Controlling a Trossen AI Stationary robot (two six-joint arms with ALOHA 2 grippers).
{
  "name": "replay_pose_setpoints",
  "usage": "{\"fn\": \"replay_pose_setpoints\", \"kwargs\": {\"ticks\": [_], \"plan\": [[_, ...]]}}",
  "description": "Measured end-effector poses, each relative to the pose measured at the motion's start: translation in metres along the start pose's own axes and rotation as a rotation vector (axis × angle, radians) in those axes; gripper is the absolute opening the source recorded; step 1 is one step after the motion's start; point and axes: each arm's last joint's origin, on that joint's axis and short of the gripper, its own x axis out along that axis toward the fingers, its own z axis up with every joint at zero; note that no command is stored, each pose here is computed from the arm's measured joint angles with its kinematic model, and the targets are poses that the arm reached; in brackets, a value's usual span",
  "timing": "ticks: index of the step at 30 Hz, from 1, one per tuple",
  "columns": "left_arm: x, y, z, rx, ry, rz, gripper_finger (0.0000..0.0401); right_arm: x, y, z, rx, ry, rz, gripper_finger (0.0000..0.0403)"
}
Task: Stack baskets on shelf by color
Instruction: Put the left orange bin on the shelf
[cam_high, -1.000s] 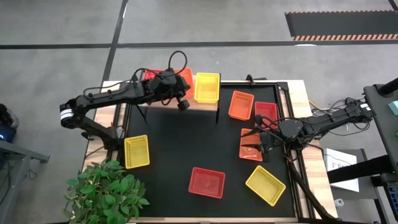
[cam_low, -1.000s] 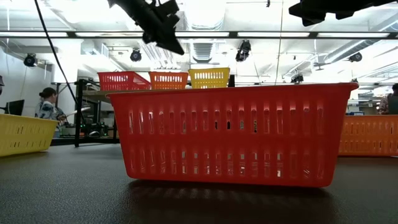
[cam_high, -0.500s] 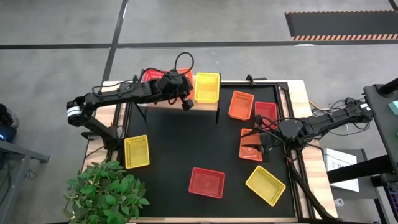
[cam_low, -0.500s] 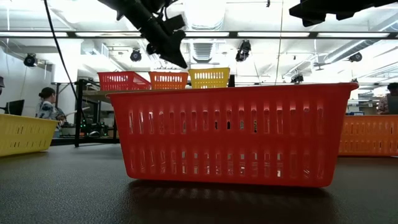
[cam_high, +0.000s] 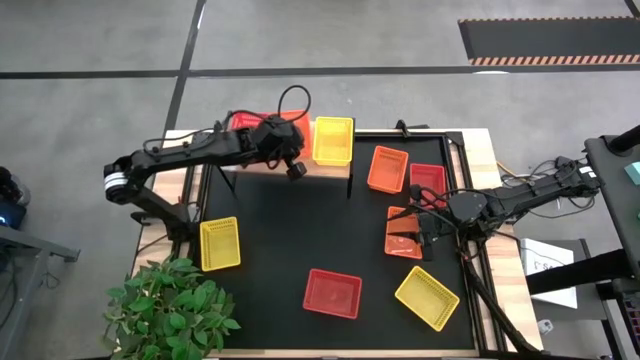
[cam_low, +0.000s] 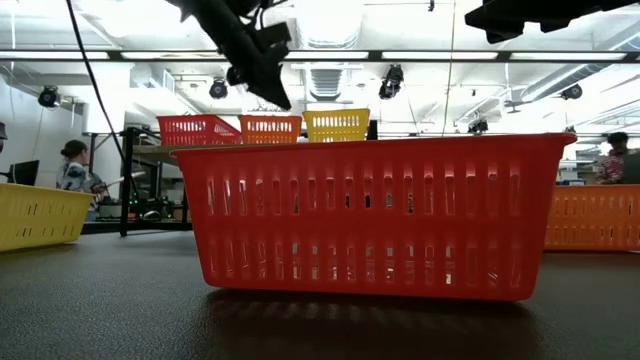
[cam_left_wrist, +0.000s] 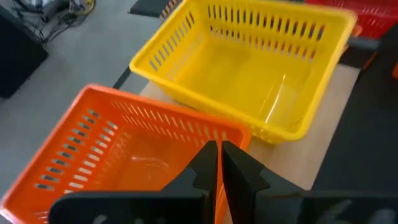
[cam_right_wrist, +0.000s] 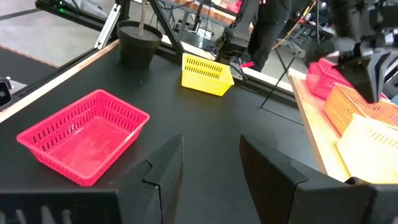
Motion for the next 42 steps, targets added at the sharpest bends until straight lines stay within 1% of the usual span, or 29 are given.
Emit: {"fn": "replay_pose_setpoints", "kwargs": {"ticks": [4,8,12,18,22,30,39,42], "plan": [[-0.007,0.002,0.008,-0.015,-0.064,0.003,0.0006,0.0,0.0,0.0,-0.002,0.0,0.0,0.0151],[0.005,0.002,0.008,-0.031,-0.102,0.016,0.0006,0.0,0.0,0.0,-0.006,0.0,0.0,0.015],[0.023,0.002,0.002,-0.026,-0.048,0.026,0.0006,0.0,0.0,0.0,-0.006,0.001,0.0,0.015],[0.029,-0.001,-0.003,-0.017,-0.007,0.02,0.0006,0.0,0.0,0.0,-0.02,0.002,0.0,0.015],[0.025,-0.002,-0.003,-0.057,0.006,0.013,0.0006,0.0,0.0,0.0,-0.021,0.001,0.0,0.015],[0.013,-0.006,-0.001,-0.043,0.021,-0.006,0.0006,0.0,0.0,0.0,-0.019,-0.001,0.0,0.015],[-0.001,-0.002,-0.006,-0.074,0.095,-0.008,0.0006,0.0,0.0,0.0,-0.019,-0.001,0.0,0.015],[-0.006,-0.001,-0.007,-0.081,0.092,-0.008,0.0006,0.0,0.0,0.0,-0.019,-0.001,-0.001,0.015]]}}
